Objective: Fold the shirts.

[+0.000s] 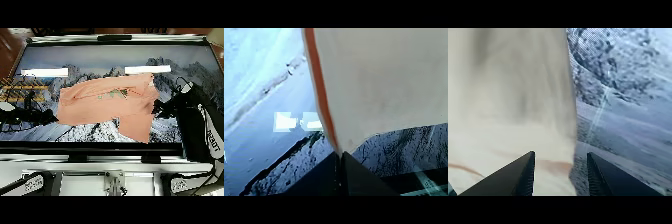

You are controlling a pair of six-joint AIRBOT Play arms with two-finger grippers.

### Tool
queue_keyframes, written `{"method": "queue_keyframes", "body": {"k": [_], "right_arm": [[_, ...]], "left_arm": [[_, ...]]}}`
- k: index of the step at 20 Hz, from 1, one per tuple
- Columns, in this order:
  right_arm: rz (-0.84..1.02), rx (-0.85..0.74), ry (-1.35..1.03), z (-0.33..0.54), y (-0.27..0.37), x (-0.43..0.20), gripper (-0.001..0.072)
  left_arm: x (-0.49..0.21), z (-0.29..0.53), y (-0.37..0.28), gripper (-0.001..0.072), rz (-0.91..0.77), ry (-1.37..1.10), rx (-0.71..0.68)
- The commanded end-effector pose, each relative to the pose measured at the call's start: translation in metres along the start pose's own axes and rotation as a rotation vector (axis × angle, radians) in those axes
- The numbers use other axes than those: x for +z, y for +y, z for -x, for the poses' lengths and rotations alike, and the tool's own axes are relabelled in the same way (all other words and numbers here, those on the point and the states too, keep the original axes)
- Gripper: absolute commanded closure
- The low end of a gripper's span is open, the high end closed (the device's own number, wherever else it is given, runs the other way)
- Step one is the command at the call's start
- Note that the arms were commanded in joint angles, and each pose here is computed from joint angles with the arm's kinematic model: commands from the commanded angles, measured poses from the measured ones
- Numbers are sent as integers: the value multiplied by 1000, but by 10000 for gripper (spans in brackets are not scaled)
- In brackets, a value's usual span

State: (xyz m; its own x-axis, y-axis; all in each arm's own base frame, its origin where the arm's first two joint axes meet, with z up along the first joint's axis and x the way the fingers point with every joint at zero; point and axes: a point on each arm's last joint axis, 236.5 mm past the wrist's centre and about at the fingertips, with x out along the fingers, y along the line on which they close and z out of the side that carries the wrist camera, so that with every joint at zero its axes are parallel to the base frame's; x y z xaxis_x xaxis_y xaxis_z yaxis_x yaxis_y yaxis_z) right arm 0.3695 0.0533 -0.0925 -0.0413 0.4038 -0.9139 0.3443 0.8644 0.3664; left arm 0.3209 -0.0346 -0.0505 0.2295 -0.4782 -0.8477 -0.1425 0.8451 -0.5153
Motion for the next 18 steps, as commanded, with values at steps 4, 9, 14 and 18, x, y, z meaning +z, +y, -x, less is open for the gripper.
{"method": "queue_keyframes", "body": {"k": [4, 9, 14, 18], "right_arm": [[-24, 48, -15, -23, 12, 11, 290], [-8, 32, -31, -22, 14, 12, 653], [255, 96, -229, 76, 67, 20, 654], [639, 178, -857, 317, 179, -18, 654]], "left_arm": [[0, 1, -2, 676, -15, 3, -3], [19, 14, -8, 676, -54, -44, 1], [76, 101, -63, 679, -255, -266, 7], [108, 344, -203, 676, -605, -945, 73]]}}
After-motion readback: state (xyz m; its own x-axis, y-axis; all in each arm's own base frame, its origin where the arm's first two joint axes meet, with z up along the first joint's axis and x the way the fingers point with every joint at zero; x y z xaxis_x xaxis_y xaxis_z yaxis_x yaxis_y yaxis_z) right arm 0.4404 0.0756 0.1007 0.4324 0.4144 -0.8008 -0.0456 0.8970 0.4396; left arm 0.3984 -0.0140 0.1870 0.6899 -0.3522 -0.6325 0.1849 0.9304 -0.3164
